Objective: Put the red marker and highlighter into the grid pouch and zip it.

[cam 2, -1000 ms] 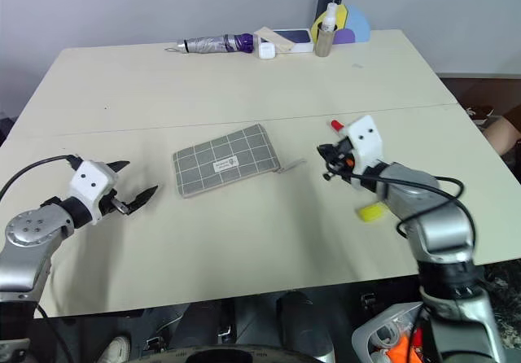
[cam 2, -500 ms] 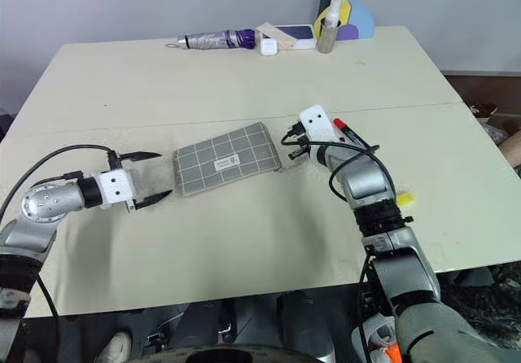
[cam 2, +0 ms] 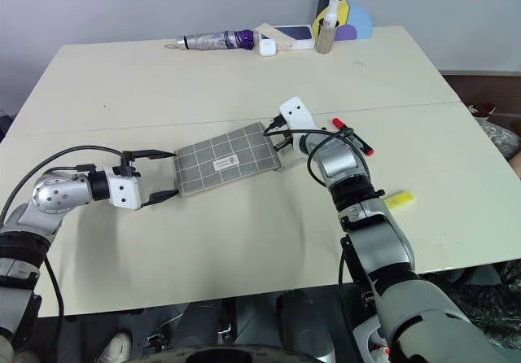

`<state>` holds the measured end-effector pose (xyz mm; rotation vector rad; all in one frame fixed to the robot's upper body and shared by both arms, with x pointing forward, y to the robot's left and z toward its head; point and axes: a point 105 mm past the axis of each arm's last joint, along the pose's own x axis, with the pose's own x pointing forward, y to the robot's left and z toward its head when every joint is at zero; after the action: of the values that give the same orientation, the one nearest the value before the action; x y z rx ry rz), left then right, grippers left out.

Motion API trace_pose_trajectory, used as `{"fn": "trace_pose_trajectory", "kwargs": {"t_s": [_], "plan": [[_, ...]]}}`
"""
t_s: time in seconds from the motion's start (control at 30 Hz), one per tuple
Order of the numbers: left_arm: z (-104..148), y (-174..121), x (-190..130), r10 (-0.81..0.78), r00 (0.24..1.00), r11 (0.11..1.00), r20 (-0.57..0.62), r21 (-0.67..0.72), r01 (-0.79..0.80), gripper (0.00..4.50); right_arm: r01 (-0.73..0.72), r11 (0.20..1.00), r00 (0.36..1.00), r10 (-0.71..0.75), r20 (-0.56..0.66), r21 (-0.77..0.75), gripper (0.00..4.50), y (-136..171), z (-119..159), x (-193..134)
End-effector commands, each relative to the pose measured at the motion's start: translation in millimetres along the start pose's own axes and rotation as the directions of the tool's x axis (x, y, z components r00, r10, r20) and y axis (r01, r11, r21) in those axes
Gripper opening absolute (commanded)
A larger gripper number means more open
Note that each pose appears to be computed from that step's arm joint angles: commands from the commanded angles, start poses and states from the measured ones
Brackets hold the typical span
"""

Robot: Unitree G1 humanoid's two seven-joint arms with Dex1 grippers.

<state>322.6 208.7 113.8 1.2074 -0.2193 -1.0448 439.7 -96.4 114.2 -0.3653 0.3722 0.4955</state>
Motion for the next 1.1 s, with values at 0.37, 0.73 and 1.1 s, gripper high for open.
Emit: {"fn": "trace_pose_trajectory", "kwargs": {"t_s": [0.37,0.73,1.1], "plan": [[10,-17,19,-0.122,0.99,0.99,0.064,0.081,0.117,4.5,-0.135,0.989,0.99,0.137,0.038,-0.066,0.03,28,15,1],[15,-12,27,-0.154,0.982,0.981,0.108,0.133,0.14,4.5,-0.21,0.972,0.975,0.216,0.05,-0.11,0.03,46,15,-4],[23,-10,28,-0.16,0.974,0.979,0.161,0.155,0.135,3.16,-0.242,0.961,0.966,0.252,0.058,-0.135,0.0,54,16,-8]]}}
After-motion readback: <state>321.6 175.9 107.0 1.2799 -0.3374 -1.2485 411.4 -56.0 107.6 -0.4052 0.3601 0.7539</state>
